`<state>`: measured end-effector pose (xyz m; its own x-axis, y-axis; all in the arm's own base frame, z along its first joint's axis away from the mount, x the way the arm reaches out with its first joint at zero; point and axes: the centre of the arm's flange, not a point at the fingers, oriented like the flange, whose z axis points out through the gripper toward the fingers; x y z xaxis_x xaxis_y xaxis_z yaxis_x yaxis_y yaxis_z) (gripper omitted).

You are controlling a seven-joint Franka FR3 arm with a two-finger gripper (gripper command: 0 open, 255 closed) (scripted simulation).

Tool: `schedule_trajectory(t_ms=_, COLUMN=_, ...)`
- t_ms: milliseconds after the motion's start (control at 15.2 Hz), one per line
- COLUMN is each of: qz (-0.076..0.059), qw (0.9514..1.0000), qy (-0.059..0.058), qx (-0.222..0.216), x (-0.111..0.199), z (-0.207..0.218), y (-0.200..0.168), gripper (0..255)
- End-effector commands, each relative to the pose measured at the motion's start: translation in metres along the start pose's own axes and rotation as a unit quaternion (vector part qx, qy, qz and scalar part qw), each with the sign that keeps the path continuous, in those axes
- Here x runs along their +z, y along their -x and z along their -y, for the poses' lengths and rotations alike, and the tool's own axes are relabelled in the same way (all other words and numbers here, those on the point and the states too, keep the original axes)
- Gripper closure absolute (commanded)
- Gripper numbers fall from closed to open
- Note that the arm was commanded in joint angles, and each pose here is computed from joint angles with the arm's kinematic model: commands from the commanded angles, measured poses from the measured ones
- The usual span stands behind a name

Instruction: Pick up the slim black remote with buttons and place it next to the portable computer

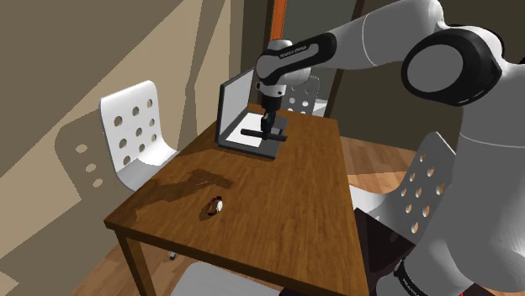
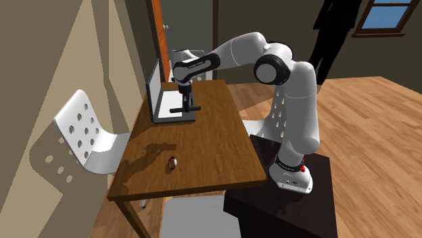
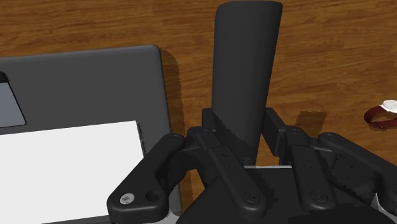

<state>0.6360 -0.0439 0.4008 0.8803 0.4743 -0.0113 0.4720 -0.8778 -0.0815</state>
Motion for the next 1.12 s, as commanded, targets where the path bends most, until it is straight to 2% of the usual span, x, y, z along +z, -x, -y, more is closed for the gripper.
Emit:
schedule_trajectory(t_ms=0, qz=0.000, qw=1.0000, qy=0.000, qx=0.000, x=0.010, z=-0.001, y=0.000, gripper=255)
schedule_trajectory(t_ms=1056, qz=0.000, qw=1.0000, qy=0.000, qx=0.000, x=0.095, z=-0.008, y=-0.001, gripper=255)
